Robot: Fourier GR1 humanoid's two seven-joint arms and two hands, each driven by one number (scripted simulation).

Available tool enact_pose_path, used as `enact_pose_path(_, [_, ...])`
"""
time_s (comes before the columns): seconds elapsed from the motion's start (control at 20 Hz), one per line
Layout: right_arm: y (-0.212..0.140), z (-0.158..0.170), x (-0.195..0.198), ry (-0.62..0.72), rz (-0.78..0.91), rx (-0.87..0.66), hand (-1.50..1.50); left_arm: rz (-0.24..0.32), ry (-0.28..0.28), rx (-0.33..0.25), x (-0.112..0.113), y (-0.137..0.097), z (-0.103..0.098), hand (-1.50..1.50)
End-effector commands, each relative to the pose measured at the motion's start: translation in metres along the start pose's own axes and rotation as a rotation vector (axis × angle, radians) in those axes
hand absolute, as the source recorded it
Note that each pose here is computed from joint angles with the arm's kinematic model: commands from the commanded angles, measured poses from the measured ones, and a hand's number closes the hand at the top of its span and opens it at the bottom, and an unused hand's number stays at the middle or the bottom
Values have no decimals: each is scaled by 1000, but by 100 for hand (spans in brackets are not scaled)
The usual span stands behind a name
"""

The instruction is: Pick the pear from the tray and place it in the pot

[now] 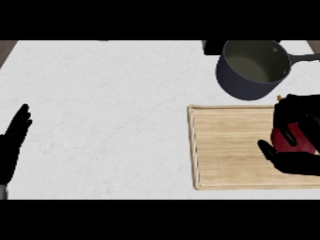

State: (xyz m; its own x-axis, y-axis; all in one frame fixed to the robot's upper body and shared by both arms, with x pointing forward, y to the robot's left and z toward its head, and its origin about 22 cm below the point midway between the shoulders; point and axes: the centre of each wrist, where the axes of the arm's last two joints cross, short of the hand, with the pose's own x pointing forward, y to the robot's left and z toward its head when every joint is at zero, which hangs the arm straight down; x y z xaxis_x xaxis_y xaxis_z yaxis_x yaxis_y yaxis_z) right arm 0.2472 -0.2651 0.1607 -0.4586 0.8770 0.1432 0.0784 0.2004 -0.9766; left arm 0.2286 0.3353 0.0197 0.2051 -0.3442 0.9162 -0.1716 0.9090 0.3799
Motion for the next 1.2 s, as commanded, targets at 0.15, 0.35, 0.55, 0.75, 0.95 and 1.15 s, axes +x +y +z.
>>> enact_pose_path(0.15, [-50,-2,-14,58,-211,-164,150,-7,-11,0,5,-4,-8,0])
enact_pose_path(0.35, [-51,-8,-46,86,-273,-218,150,-10,-25,7,4,-12,-5,0])
enact_pose_path(0.55, [-62,-43,-75,97,-290,-250,150,-17,-18,-30,8,2,-10,0])
enact_pose_path(0.75, [-65,-68,-102,120,-288,-252,150,0,-27,-46,10,-28,-10,0])
enact_pose_path(0.95, [-70,-89,-121,115,-291,-229,150,-8,-35,-41,9,-14,-25,0])
enact_pose_path(1.15, [-44,-115,-128,120,-252,-228,150,9,-11,-39,-17,-9,-17,0])
